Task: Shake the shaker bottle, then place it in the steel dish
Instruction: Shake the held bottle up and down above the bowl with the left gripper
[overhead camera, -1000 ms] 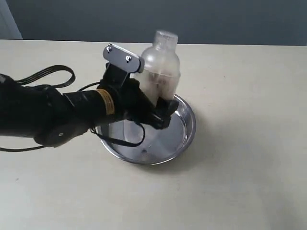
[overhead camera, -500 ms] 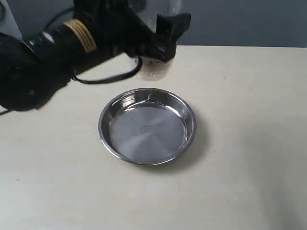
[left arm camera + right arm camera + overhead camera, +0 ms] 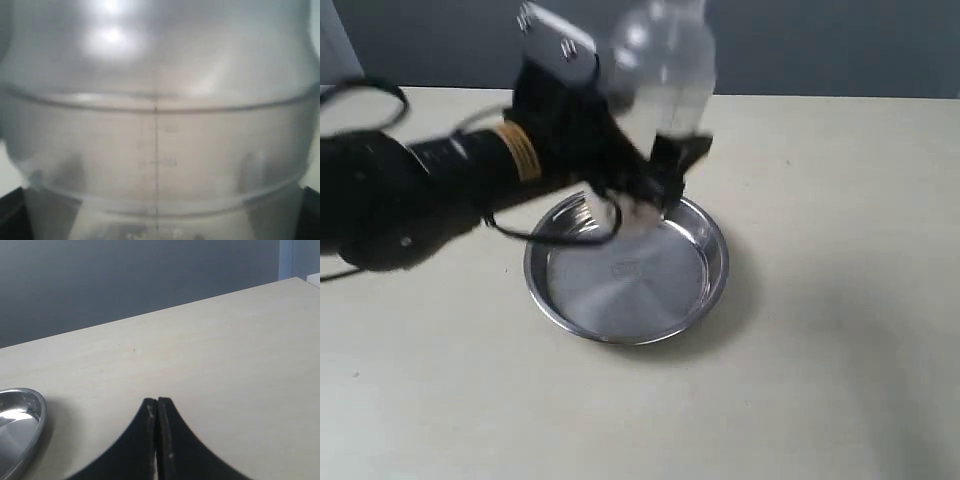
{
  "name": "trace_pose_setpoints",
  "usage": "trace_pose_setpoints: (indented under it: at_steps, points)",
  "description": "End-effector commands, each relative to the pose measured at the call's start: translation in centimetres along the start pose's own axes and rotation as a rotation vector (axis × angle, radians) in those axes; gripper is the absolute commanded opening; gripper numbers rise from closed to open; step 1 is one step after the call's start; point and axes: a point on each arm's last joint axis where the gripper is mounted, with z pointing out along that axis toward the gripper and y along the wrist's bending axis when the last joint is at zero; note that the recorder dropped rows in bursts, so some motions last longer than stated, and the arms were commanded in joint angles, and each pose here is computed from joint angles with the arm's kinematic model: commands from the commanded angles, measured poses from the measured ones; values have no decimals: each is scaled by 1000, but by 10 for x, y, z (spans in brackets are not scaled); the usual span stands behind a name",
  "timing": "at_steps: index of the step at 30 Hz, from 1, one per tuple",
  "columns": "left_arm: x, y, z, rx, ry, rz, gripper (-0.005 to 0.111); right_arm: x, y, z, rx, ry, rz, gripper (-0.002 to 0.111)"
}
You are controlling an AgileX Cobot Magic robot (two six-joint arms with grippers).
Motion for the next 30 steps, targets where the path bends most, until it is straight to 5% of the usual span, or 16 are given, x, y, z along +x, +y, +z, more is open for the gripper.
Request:
trace_pose_setpoints:
  at_steps: [1,3,5,9,12,13,14,15,18,19,22,26,27,28,29,30]
  points:
    - [66,10,18,-103,195,-227,0,0,0,0,-4,-12,-7,-1]
    - [13,-5,8,76,-90,-194,0,0,0,0,-4,-12,-7,-1]
    - [-42,-5,-10,43,-203,38,0,0,0,0,-4,-12,-7,-1]
    - [45,10,11,-81,211,-13,0,0,0,0,-4,-12,-7,-1]
    - [55,27,3,-226,37,-242,0,0,0,0,-4,-12,-7,-1]
    - [45,10,4,-96,-25,-217,0,0,0,0,-4,-12,-7,-1]
    - [38,-18,4,132,-9,15,0,0,0,0,-4,-12,-7,-1]
    - [40,-23,5,138,86,94,0,0,0,0,-4,-12,-7,-1]
    - [55,35,6,-367,81,-325,0,0,0,0,-4,-12,-7,-1]
    - [57,36,6,-389,86,-365,0,0,0,0,-4,-12,-7,-1]
    - [49,-22,7,75,149,90,0,0,0,0,-4,-12,-7,-1]
    - [43,33,2,-459,-19,-438,0,0,0,0,-4,-12,-7,-1]
    - [39,22,6,-336,29,-318,0,0,0,0,-4,-12,-7,-1]
    - [31,-27,5,78,114,128,0,0,0,0,-4,-12,-7,-1]
    - [30,-41,2,180,115,221,0,0,0,0,-4,-12,-7,-1]
    - [27,-19,5,-5,89,26,0,0,0,0,-4,-12,-7,-1]
